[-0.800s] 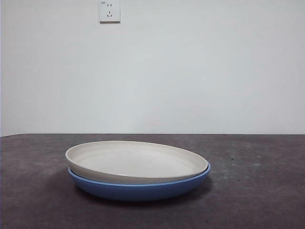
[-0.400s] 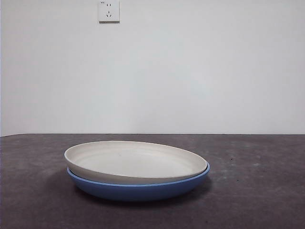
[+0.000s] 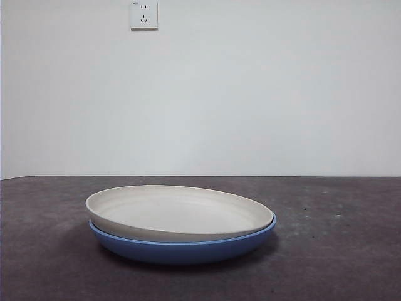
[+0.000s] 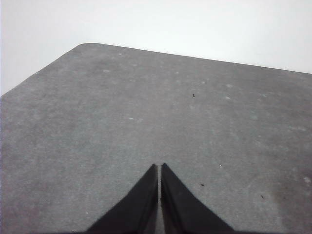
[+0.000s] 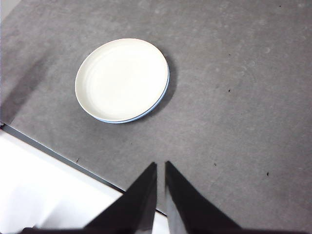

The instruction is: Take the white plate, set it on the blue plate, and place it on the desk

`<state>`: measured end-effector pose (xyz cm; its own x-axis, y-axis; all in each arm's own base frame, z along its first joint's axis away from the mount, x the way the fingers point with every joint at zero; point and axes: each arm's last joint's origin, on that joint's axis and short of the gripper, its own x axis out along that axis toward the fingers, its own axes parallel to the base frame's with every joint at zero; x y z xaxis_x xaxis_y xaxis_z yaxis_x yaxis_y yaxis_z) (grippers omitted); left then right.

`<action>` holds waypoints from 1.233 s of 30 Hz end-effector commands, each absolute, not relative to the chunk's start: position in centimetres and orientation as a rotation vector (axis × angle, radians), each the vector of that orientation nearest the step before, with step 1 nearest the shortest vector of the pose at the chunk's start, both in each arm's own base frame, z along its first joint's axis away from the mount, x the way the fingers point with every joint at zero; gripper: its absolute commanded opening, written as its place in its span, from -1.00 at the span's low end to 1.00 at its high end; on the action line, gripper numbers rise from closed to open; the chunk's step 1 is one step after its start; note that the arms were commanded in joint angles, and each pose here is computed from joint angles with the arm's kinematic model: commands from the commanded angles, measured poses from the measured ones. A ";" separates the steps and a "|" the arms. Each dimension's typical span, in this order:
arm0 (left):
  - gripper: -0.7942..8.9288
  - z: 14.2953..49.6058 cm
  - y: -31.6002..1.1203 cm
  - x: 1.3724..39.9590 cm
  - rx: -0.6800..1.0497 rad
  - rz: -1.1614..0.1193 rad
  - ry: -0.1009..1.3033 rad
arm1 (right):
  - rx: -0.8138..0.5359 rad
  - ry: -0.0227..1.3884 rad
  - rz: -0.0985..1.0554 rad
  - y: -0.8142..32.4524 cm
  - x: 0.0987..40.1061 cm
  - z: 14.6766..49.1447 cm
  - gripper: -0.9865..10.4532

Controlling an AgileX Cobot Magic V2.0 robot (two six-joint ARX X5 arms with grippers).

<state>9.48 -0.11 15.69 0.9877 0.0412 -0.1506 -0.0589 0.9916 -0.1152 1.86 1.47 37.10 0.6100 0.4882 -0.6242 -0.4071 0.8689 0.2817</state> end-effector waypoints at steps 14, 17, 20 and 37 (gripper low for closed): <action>-0.81 14.9 -0.1 9.6 -0.107 0.052 0.175 | 0.111 0.770 0.518 1.4 1.6 37.3 -0.78; -0.81 14.9 -0.1 9.6 -0.107 0.052 0.175 | 0.131 0.767 0.472 1.3 1.7 37.3 -0.78; -0.81 14.9 -0.1 9.6 -0.106 0.052 0.175 | 0.105 0.717 0.395 1.2 2.2 37.0 -0.78; -0.81 14.9 -0.1 9.6 -0.107 0.052 0.175 | 0.123 0.043 0.036 -0.2 9.2 22.3 -0.78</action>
